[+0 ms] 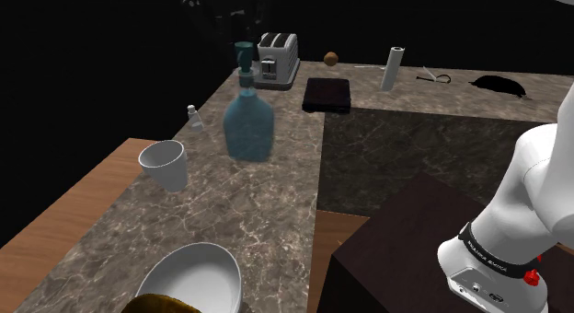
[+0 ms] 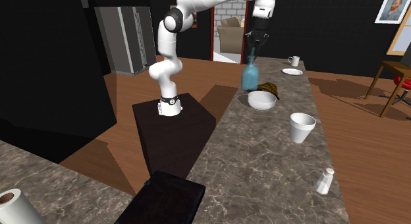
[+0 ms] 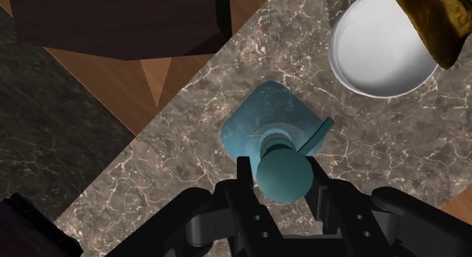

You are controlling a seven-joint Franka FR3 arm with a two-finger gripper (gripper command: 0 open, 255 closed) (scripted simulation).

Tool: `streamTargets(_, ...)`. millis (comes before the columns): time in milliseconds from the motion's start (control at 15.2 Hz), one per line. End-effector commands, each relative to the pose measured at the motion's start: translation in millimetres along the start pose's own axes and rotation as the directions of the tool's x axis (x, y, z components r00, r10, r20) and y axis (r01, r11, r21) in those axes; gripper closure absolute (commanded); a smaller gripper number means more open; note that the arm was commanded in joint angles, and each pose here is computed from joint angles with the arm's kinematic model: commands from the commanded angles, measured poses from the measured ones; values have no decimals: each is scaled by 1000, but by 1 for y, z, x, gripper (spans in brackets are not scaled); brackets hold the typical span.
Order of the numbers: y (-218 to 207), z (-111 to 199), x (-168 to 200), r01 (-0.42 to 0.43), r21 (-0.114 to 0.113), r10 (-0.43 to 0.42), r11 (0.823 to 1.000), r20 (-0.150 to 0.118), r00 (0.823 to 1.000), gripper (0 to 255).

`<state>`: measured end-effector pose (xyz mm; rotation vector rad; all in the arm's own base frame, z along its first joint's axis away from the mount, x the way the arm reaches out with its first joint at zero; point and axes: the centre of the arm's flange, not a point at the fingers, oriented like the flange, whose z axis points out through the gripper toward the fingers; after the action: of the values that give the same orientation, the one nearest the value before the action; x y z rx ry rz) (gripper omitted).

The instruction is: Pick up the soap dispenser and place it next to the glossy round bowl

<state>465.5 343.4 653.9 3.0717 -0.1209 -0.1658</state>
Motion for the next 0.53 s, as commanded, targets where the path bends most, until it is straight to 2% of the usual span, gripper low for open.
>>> streamTargets(0,0,12,2,0,1,0,1000,-1,1000,255)
streamTargets(462,-2,48,6,0,1,0,1000,-1,1000,255)
